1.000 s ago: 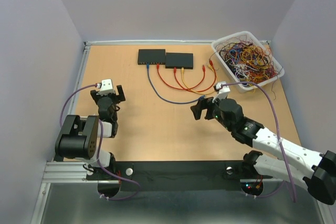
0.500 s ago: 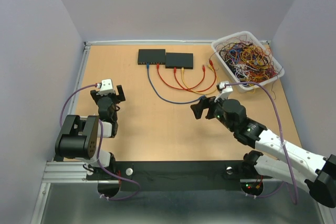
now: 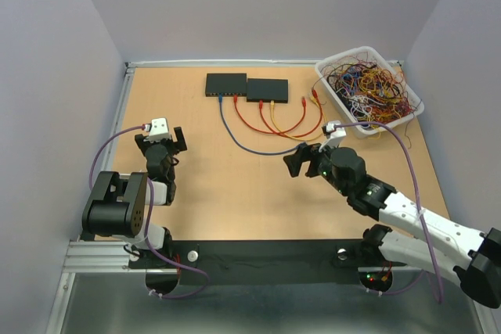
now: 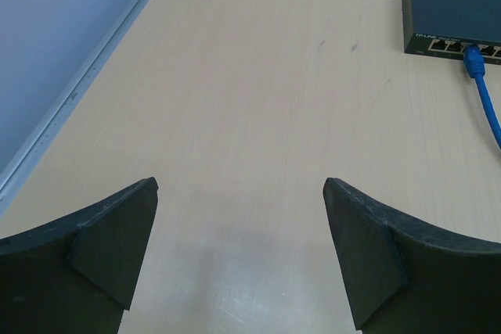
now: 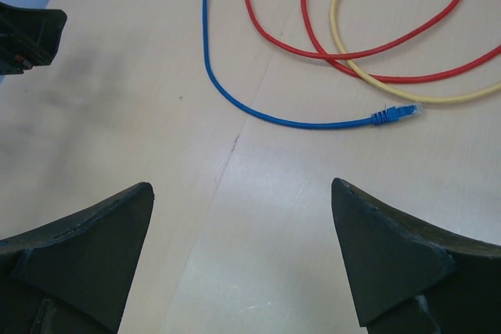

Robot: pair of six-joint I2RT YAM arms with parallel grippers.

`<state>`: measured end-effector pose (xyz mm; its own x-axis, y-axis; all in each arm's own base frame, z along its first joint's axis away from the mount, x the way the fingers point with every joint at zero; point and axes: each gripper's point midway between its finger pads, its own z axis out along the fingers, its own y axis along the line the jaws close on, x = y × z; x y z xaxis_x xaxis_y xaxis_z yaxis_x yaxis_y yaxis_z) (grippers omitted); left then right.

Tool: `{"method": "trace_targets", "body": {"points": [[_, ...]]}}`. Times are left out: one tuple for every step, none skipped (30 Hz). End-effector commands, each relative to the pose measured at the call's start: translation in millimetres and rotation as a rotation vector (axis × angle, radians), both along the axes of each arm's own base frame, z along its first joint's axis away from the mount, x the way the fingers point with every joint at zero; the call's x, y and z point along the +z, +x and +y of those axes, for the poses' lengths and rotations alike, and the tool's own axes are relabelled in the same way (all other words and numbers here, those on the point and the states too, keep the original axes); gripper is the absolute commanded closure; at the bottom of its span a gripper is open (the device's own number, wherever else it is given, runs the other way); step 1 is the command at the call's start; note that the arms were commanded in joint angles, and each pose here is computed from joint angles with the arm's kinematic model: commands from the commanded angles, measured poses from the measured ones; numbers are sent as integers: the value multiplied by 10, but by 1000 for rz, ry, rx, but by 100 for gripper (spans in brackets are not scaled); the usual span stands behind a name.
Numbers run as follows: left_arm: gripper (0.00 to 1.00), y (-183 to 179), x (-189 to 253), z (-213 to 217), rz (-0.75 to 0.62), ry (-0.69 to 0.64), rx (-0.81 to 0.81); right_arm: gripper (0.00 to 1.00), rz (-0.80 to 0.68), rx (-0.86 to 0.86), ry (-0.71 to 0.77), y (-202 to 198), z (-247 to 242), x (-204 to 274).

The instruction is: Insert the plug into the switch port

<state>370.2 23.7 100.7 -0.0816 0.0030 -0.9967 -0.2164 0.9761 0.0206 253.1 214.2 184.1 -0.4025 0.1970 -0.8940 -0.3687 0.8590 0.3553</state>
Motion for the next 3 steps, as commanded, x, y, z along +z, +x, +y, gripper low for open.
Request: {"method": "trace_targets", "body": {"points": [[1, 85, 756, 8, -292, -23, 13, 0, -78, -20, 71, 96, 49, 387], [1, 86, 751, 8, -291, -23, 13, 0, -83, -15, 69, 95, 55, 400], [1, 85, 756, 8, -292, -23, 13, 0, -93, -14, 73, 94, 53, 449]]}}
